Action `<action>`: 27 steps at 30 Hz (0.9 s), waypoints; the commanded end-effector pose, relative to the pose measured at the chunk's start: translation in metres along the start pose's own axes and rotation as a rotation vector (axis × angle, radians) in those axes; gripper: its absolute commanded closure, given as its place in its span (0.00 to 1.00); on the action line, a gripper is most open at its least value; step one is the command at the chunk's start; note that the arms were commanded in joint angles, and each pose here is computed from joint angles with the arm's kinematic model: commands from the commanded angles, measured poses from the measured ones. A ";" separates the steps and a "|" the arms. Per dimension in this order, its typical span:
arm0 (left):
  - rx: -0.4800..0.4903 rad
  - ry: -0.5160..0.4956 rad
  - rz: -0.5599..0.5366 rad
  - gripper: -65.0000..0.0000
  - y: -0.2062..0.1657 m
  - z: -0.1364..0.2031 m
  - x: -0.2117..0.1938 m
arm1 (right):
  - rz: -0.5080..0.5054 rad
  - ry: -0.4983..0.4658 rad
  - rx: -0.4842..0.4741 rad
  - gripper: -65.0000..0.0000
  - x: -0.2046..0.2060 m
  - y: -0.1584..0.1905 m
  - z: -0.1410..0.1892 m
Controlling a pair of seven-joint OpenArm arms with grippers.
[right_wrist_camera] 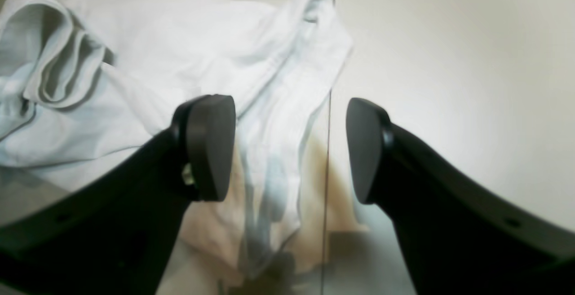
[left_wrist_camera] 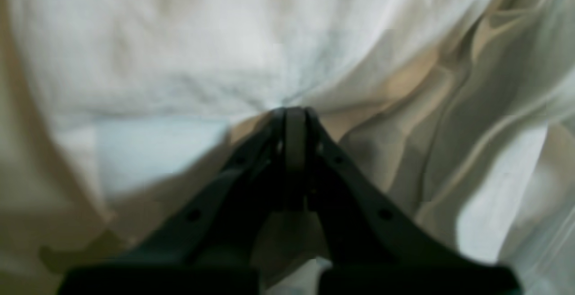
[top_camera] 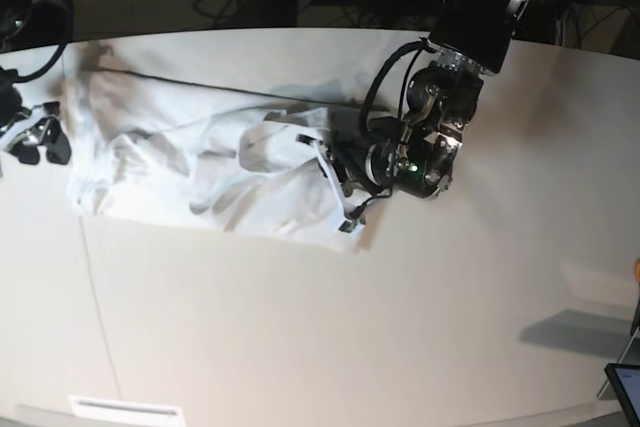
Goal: Fold the T-shirt properly
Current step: 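Withdraw the left gripper from the folded shirt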
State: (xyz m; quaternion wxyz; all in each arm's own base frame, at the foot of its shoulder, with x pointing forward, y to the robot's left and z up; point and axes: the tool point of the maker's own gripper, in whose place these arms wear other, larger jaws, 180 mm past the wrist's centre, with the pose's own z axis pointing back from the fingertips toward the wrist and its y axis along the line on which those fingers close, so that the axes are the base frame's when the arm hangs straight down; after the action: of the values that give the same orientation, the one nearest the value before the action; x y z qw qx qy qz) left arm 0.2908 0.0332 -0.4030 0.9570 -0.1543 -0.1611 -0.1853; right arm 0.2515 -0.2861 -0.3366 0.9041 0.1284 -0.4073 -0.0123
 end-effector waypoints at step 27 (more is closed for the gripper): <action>0.161 -0.316 0.265 0.98 0.093 0.099 0.032 | 0.207 0.114 0.215 0.45 -0.008 0.070 -0.031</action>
State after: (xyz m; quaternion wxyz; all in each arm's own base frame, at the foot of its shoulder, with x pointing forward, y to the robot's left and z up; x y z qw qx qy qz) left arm 0.3240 0.1358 -0.3345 0.9502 -0.1296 -0.2828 -0.0195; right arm 0.2522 -0.2095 -0.3620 0.9155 0.1839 -0.3355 0.1243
